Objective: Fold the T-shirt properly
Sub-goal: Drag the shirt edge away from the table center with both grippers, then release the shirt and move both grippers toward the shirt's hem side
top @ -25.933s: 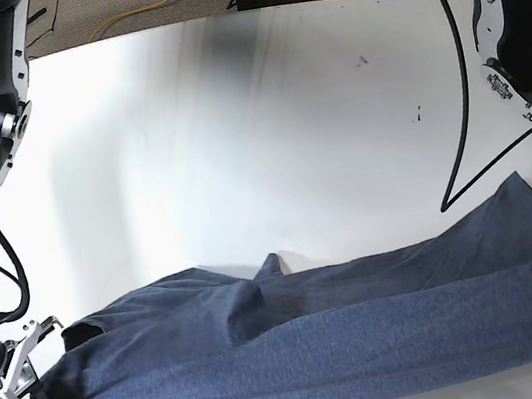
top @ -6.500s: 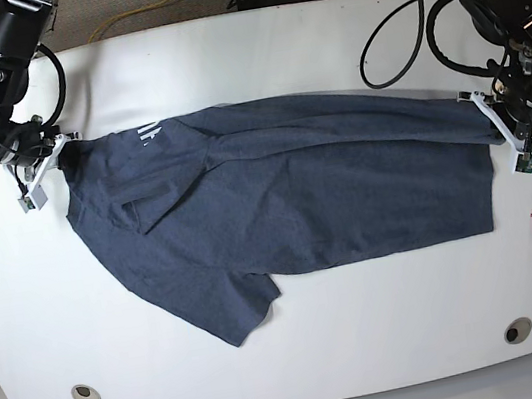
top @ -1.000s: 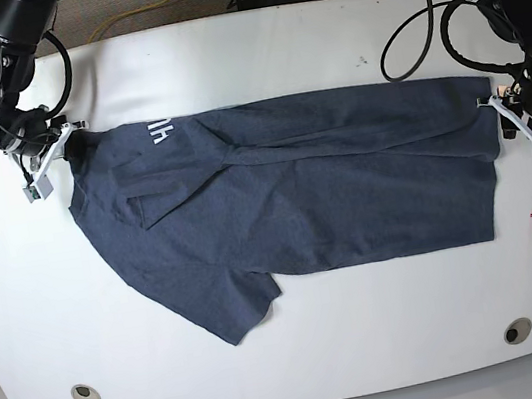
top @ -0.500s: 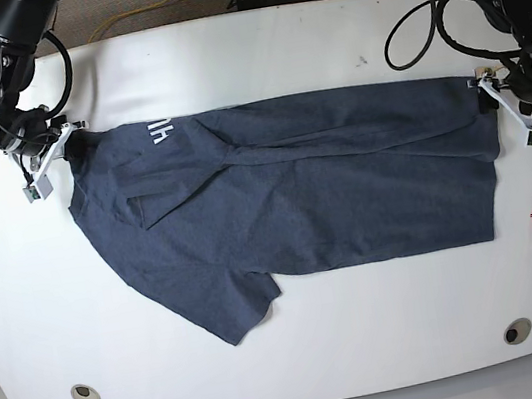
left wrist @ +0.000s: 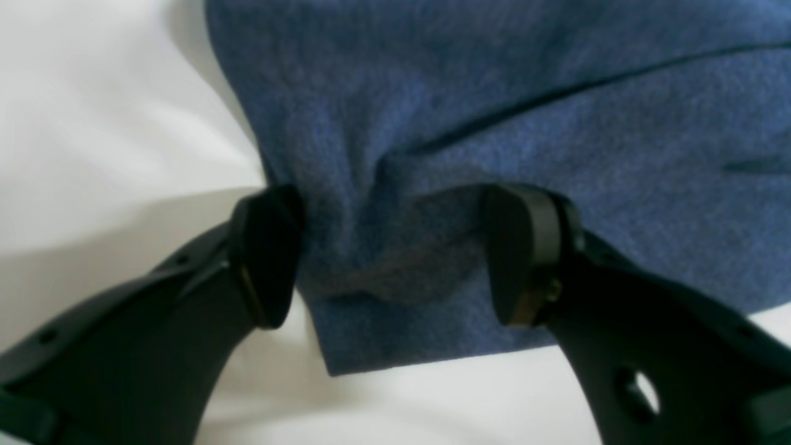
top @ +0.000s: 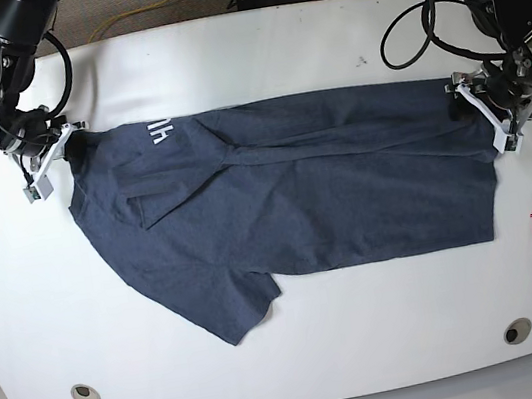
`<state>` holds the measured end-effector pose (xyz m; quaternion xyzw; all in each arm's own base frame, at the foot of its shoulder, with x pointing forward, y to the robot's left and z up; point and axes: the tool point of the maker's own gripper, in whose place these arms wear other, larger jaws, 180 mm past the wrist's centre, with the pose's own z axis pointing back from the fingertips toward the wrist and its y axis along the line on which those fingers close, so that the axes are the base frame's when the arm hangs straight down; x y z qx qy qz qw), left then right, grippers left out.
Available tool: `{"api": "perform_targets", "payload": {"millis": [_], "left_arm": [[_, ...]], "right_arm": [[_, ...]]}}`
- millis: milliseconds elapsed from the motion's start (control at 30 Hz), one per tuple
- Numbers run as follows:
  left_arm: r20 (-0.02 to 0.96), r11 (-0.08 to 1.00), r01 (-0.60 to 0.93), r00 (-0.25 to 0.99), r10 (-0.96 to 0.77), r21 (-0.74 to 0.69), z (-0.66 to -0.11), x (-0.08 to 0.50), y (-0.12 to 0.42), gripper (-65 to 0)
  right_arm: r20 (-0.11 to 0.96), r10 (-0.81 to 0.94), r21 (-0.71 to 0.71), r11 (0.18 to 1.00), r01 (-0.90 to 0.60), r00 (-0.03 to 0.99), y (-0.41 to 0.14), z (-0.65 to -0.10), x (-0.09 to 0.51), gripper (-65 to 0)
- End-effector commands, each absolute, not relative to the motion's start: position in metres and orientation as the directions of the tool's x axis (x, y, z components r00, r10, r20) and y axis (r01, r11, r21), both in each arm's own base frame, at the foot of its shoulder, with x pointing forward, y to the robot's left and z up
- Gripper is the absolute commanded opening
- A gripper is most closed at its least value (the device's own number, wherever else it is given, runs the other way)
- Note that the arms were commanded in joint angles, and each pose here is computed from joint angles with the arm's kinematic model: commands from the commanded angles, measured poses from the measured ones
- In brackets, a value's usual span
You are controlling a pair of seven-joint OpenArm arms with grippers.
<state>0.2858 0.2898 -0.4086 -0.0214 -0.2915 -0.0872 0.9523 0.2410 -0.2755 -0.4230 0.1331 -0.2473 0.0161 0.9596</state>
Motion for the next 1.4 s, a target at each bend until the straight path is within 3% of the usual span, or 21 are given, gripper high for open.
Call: {"api": "perform_targets", "payload": {"millis": [0, 133, 167, 433, 1000, 1100, 1200, 1267, 1333, 1367], "left_arm": [[0.547, 0.985, 0.173, 0.823, -0.152, 0.013, -0.411, 0.285, 0.296, -32.8], [0.527, 0.986, 0.168, 0.837, -0.149, 0.012, -0.416, 0.281, 0.303, -54.4], [0.528, 0.986, 0.167, 0.836, -0.149, 0.014, -0.415, 0.28, 0.303, -56.7], [0.513, 0.981, 0.184, 0.837, -0.19, 0.063, -0.41, 0.261, 0.306, -56.7], [0.424, 0.952, 0.232, 0.855, -0.298, 0.201, -0.39, 0.19, 0.317, -56.1], [0.416, 0.95, 0.238, 0.857, -0.303, 0.201, -0.391, 0.187, 0.316, -51.1], [0.418, 0.95, 0.238, 0.856, -0.304, 0.203, -0.39, 0.188, 0.316, -40.0], [0.418, 0.95, 0.238, 0.856, -0.304, 0.204, -0.39, 0.188, 0.316, -31.7], [0.421, 0.949, 0.239, 0.854, -0.305, 0.204, -0.389, 0.189, 0.316, -26.8], [0.42, 0.946, 0.242, 0.852, -0.314, 0.216, -0.385, 0.19, 0.316, -25.4]], "right_arm": [[0.489, -0.016, 0.218, 0.97, -0.104, 0.872, -0.283, -0.416, 0.245, -65.0], [0.489, -0.016, 0.218, 0.97, -0.104, 0.872, -0.283, -0.416, 0.245, -65.0], [0.488, -0.016, 0.218, 0.97, -0.104, 0.873, -0.283, -0.417, 0.244, -65.0], [0.476, -0.015, 0.219, 0.97, -0.102, 0.879, -0.283, -0.419, 0.24, -65.0], [0.363, 0.062, 0.084, 0.992, -0.098, 0.93, -0.3, -0.409, 0.153, -65.0], [0.353, 0.068, 0.068, 0.993, -0.099, 0.933, -0.301, -0.406, 0.144, -64.8], [0.356, 0.053, 0.081, 0.993, -0.088, 0.933, -0.297, -0.409, 0.143, -60.7], [0.364, 0.054, 0.082, 0.993, -0.09, 0.93, -0.295, -0.407, 0.145, -50.9], [0.378, 0.062, 0.071, 0.993, -0.096, 0.924, -0.295, -0.403, 0.149, -41.2], [0.396, 0.074, 0.057, 0.993, -0.105, 0.915, -0.295, -0.397, 0.154, -33.5]]}}
